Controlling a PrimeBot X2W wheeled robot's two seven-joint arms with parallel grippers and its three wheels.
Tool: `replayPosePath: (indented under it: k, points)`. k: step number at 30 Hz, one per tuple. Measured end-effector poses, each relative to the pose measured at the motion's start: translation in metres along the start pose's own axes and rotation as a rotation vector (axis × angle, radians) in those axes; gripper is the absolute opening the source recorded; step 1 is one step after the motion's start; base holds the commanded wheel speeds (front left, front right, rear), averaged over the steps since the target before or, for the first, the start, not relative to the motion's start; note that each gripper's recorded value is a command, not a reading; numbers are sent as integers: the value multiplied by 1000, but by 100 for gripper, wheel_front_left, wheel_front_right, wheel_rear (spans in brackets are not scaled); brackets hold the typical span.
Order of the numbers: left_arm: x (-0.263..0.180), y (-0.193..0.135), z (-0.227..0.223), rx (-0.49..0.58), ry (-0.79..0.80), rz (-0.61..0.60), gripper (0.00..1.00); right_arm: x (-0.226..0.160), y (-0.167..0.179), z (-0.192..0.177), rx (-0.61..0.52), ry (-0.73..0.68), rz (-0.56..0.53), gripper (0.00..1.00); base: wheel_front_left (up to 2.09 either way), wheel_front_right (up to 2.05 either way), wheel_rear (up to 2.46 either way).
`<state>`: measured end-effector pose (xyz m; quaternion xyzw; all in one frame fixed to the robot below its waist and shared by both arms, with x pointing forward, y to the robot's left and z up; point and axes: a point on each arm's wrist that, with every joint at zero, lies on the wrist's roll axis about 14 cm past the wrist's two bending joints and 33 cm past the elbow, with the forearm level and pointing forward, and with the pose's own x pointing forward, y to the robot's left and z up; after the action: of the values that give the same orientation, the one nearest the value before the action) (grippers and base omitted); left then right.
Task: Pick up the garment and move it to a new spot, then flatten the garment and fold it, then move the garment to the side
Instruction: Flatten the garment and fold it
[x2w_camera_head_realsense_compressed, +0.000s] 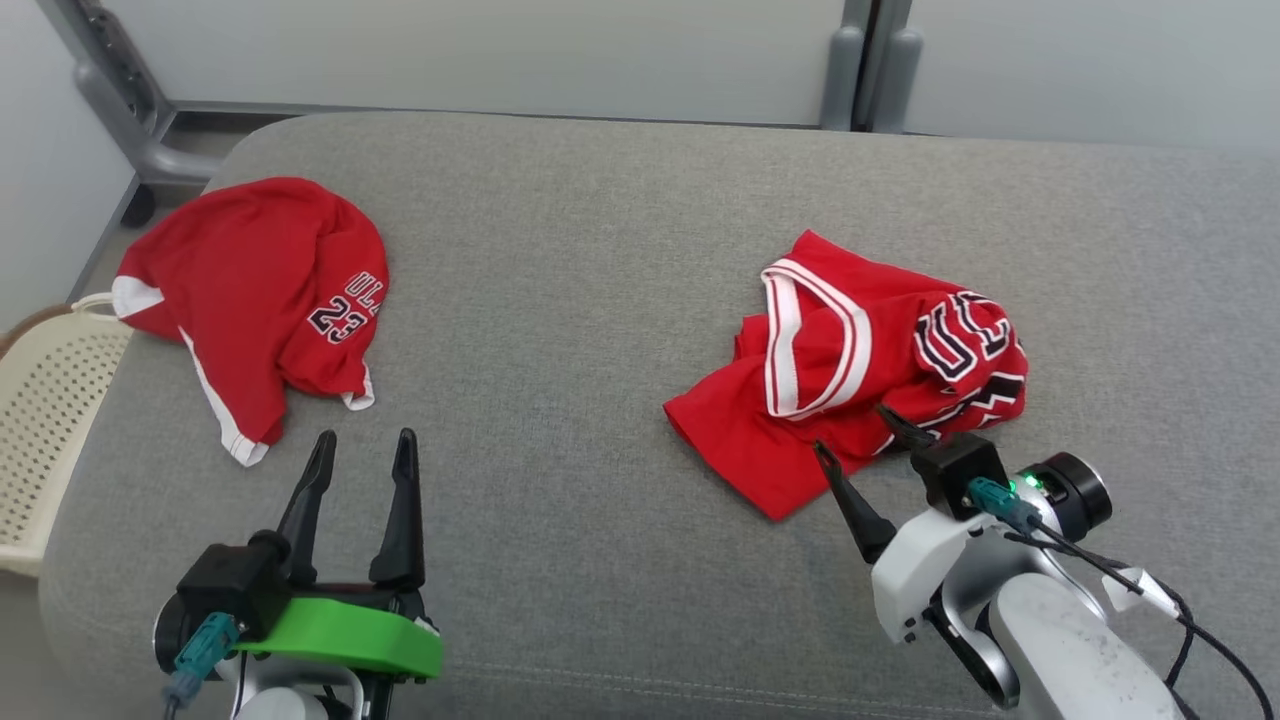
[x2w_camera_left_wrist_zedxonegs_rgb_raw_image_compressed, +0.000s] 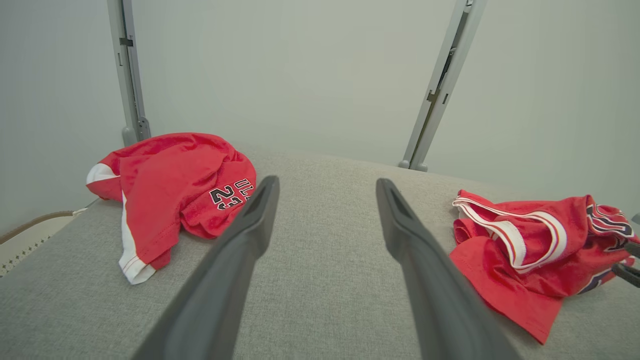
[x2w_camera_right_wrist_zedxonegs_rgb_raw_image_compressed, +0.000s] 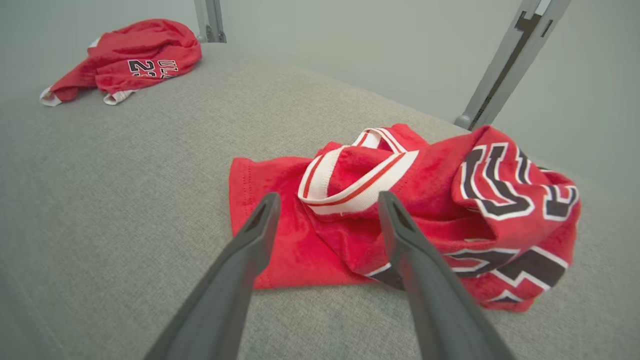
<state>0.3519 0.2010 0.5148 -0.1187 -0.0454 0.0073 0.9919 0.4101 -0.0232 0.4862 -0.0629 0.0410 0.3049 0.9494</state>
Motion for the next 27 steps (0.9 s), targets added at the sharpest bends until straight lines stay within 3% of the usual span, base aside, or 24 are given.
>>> replayPosePath:
  k: [6,20,21,22,23,27]
  points:
    - [1,9,-4,-13,7,36,100,30,4,-22,-57,103,90,100,0,0,0]
    - [6,30,-23,-15,55,114,100,74,-5,-67,-166,314,161,97,0,0,0]
    - [6,31,-23,-13,55,114,100,75,-6,-67,-168,316,161,44,0,0,0]
    - [7,30,-24,-14,56,112,100,76,-6,-67,-169,316,161,27,0,0,0]
    - [7,30,-24,-14,57,109,100,76,-7,-67,-169,320,160,2,0,0,0]
    - [9,31,-24,-12,56,112,100,79,-8,-62,-152,308,153,0,0,0,0]
